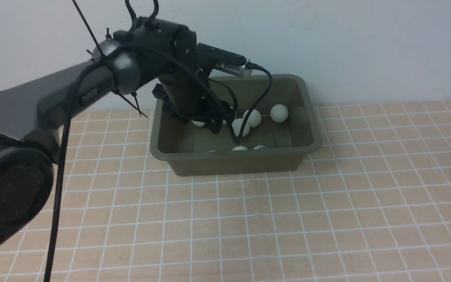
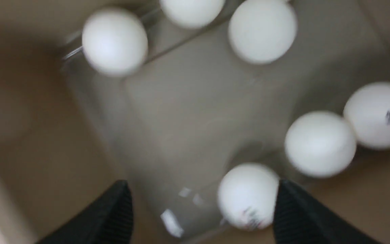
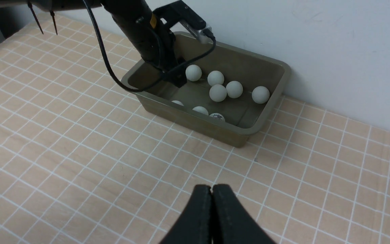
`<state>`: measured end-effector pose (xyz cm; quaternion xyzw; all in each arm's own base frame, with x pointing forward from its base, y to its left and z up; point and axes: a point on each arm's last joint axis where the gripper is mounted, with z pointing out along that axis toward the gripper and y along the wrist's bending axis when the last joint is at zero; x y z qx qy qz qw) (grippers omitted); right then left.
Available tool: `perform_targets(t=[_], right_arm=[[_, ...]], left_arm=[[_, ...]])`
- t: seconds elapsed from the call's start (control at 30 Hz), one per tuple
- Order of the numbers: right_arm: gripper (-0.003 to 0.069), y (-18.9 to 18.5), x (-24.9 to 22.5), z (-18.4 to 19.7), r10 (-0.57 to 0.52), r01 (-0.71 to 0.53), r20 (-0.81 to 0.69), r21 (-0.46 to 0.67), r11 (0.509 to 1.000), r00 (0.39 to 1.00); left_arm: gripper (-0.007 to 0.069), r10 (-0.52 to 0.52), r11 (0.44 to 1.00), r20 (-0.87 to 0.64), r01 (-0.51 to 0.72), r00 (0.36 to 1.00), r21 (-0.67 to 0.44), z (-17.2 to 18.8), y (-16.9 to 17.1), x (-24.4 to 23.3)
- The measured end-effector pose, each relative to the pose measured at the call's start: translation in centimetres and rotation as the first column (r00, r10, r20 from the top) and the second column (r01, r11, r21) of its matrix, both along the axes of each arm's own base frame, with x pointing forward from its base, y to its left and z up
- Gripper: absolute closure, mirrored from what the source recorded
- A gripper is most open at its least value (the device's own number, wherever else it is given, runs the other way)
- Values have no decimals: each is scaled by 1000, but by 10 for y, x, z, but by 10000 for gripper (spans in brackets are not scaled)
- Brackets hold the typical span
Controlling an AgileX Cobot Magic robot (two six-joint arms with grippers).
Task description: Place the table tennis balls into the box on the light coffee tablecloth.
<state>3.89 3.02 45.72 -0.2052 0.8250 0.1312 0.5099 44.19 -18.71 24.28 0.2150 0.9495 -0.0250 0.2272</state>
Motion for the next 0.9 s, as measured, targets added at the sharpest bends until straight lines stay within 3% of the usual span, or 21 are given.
perform_targets(t=[0.03,0.17,0.2,0.23,0.3,0.43,0.53,0.67,0.9], right_arm=[[677,-1,0,0,-4,4,1,-7,1000,1000],[677,-5,5,-10,-31,31,1,-86,996,1000],[677,-5,5,-11,-32,32,2,-91,995,999],[677,-7,8,-18,-45,43,-11,-118,992,999],[677,-9,9,-35,-62,55,-44,-156,986,997],[677,-11,6,-60,-78,75,-9,-153,985,997],[677,-13,2,-72,-90,97,59,-117,988,994],[677,-13,3,-93,-121,128,121,-52,990,985],[677,-10,16,-130,-131,136,86,-55,989,988]], left_arm=[[237,-1,1000,-1,1,1000,16,8,3,-3],[529,2,999,75,-6,997,52,64,18,-24],[545,1,999,83,-5,997,52,67,19,-25],[624,-1,999,125,-5,992,41,88,23,-34],[673,-9,1000,203,8,979,4,126,30,-54],[694,-40,995,337,67,941,-69,175,47,-105],[694,-51,991,425,100,904,-93,188,63,-145],[694,-55,989,460,113,886,-99,158,85,-197],[694,-20,983,517,113,856,-148,99,115,-268]])
